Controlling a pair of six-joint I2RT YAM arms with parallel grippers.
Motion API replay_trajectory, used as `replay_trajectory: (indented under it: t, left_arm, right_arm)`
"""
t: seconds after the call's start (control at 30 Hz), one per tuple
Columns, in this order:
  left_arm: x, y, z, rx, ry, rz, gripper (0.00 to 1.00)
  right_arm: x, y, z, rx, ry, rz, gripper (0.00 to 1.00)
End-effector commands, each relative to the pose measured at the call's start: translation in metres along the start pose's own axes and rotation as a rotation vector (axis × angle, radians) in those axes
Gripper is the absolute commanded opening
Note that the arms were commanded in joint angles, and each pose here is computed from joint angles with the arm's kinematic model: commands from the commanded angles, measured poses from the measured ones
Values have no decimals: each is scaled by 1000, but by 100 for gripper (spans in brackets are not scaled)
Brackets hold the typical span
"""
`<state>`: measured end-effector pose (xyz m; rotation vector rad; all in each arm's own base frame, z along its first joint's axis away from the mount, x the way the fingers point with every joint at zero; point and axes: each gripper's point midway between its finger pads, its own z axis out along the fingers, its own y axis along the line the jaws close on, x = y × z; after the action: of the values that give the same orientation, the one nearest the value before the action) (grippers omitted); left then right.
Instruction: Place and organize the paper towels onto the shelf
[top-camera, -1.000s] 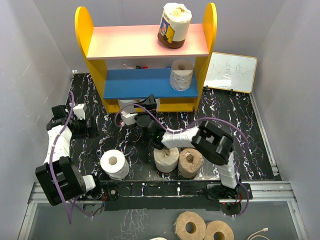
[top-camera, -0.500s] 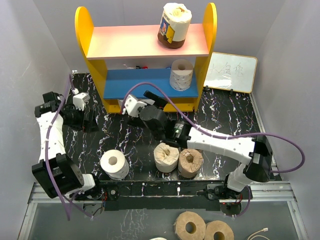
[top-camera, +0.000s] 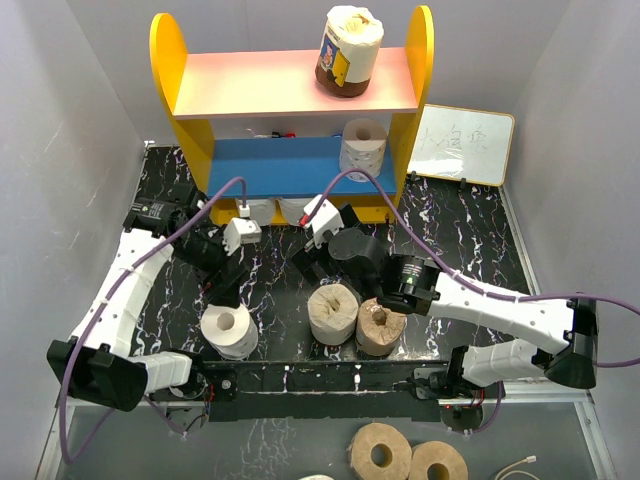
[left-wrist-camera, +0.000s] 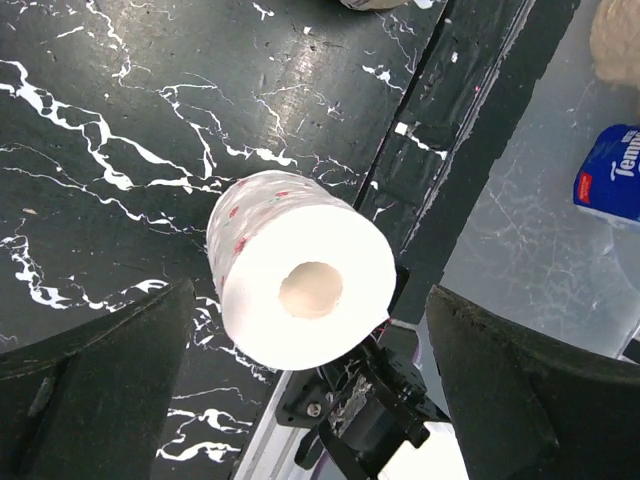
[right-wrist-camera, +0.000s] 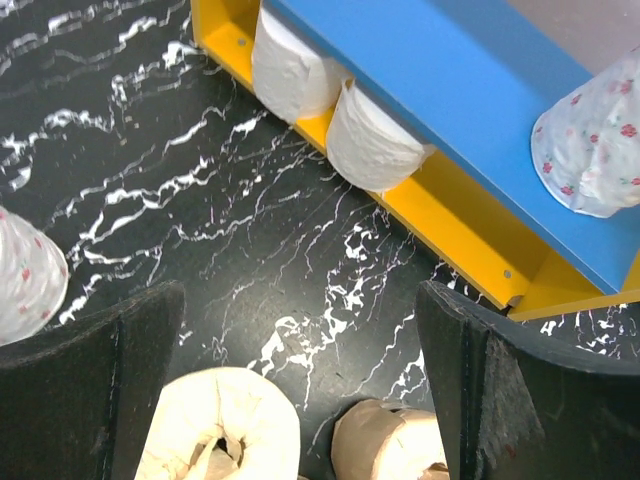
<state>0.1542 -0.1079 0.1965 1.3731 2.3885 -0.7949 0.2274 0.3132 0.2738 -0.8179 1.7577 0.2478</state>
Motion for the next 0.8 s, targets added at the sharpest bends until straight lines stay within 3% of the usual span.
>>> replay_trajectory:
  t: [0.0,0.13,0.27,0.4,0.5,0.77]
  left_arm:
    - [-2,-13,-3,-73,64,-5,99]
    - [-1,-4,14,-175,55,-56,99]
    - [17,4,16,-254,136,-71,98]
    - [51,-10,28,-201,268,-33,90]
    - [68,-1,31,-252,335,20,93]
    - [59,-13,40,-174,287,91,93]
  right_arm:
    - [-28,-13,-6,61,-108,122,99]
    - [-23,-10,-2,61,-91,133,99]
    - [-20,-9,0,66,-76,143,99]
    - [-16,-11,-1,77,-70,150,99]
    - [-19,-13,-1,89,-76,151,99]
    - [-54,-55,-26,237,-156,122,99]
